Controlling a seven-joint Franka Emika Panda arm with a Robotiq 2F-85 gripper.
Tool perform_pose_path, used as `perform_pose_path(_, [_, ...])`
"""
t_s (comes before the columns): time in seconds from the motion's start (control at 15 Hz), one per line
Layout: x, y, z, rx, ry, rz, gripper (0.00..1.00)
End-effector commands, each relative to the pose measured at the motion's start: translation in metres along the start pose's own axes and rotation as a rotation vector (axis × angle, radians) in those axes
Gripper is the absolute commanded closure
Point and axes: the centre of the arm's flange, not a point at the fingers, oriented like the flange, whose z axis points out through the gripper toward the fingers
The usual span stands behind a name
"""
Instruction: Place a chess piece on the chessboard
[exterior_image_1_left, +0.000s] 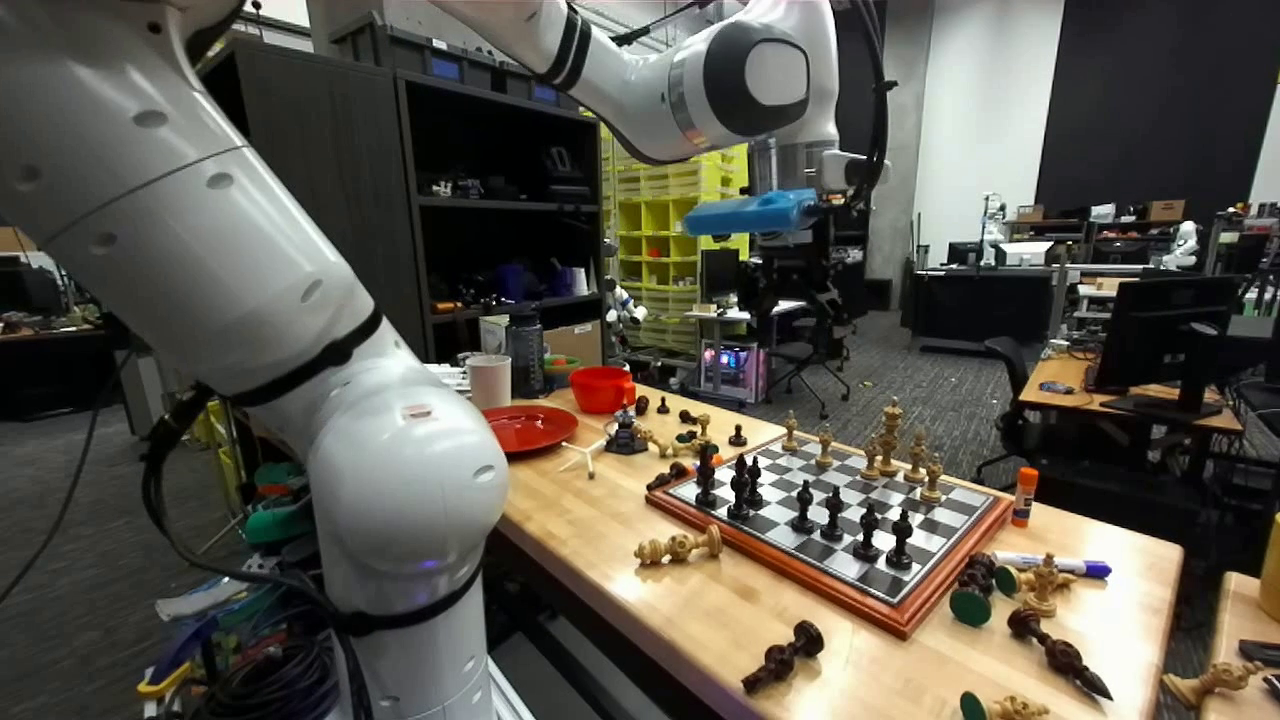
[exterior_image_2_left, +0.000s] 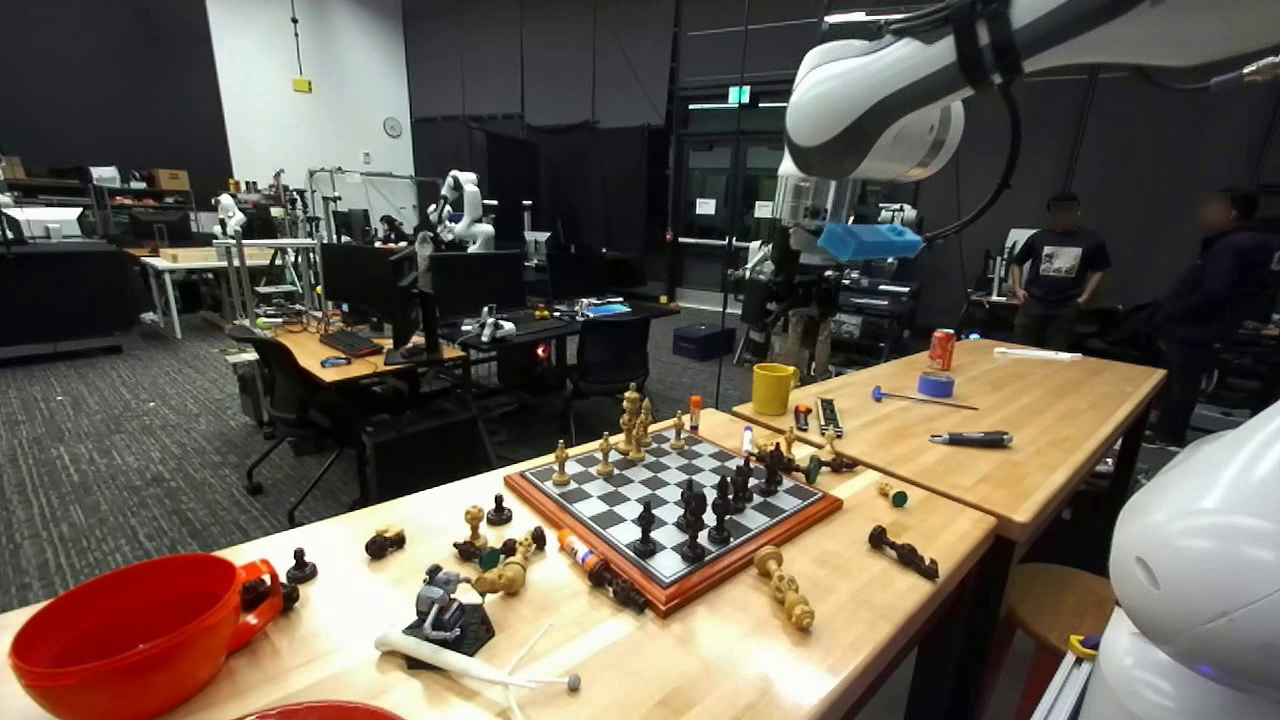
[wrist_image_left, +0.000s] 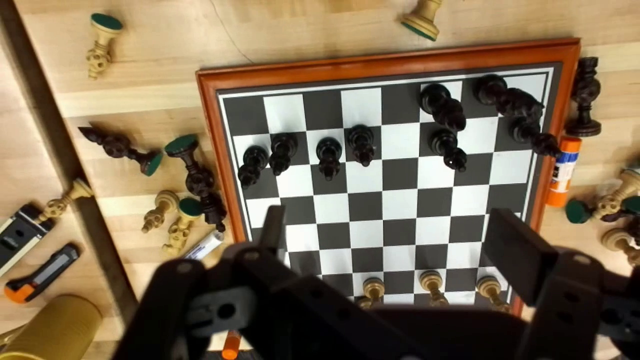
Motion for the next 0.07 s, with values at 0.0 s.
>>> perform_pose_path(0.0, [-0.0007,-0.0002,-0.0009,0.0,0.0,-0.003,0.0])
